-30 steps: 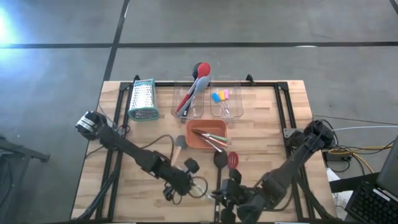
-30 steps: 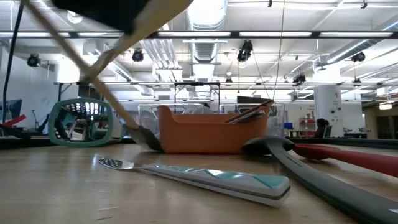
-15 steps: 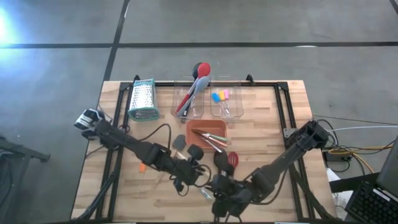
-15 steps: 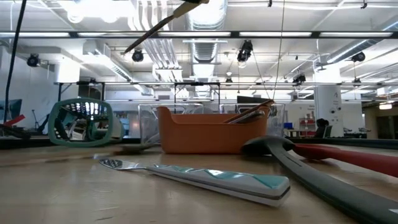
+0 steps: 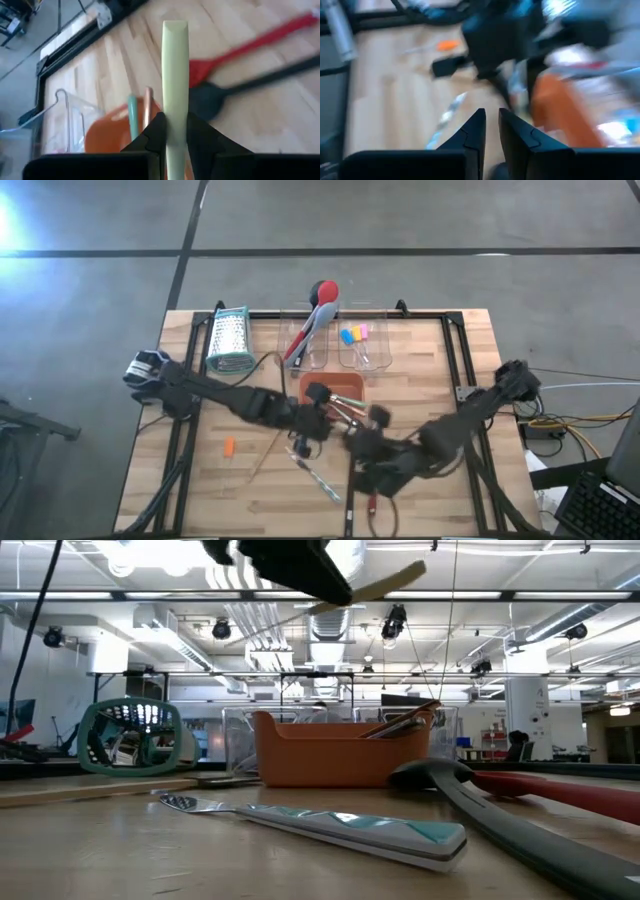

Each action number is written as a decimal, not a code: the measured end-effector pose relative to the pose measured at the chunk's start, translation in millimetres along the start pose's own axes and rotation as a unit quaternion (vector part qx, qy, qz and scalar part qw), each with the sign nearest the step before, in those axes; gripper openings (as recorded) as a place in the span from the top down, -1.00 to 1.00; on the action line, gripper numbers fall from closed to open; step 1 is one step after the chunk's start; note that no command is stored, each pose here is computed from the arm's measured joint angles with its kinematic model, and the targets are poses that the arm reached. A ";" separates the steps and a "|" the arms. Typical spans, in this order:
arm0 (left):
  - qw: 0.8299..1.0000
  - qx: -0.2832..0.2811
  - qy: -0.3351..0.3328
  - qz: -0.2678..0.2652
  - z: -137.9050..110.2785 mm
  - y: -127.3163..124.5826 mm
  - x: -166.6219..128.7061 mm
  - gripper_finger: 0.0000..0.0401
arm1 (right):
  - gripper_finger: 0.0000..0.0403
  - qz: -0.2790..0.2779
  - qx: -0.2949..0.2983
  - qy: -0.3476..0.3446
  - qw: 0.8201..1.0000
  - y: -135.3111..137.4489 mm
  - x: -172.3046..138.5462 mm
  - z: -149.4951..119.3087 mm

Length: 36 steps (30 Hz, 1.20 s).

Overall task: Pick & Place Kitchen Items
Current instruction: Put the yellow knife into the orange bin

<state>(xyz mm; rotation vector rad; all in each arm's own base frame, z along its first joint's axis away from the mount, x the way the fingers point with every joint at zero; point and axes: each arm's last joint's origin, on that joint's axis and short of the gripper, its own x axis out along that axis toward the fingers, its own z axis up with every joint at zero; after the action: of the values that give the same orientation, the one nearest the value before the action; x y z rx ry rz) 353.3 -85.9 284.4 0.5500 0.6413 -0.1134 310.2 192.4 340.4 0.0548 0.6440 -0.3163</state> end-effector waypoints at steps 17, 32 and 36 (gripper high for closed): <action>0.990 -0.035 -0.135 -0.031 -55.3 61.4 35.4 0.75 | 0.76 -0.147 0.106 -0.072 0.981 -74.1 -91.8 -9.9; 0.977 -0.022 -0.190 -0.088 -95.3 50.8 46.7 0.75 | 0.76 -0.168 0.101 -0.100 0.976 -75.8 -91.3 -8.9; 0.979 -0.030 -0.191 -0.069 -102.3 64.8 51.1 0.75 | 0.76 -0.167 0.107 -0.101 0.975 -75.7 -91.2 -8.9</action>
<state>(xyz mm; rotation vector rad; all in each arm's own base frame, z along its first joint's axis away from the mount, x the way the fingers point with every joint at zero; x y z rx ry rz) 356.5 25.9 215.3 0.4093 0.3064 -0.3207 213.2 146.7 391.3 0.1185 0.4124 -0.7067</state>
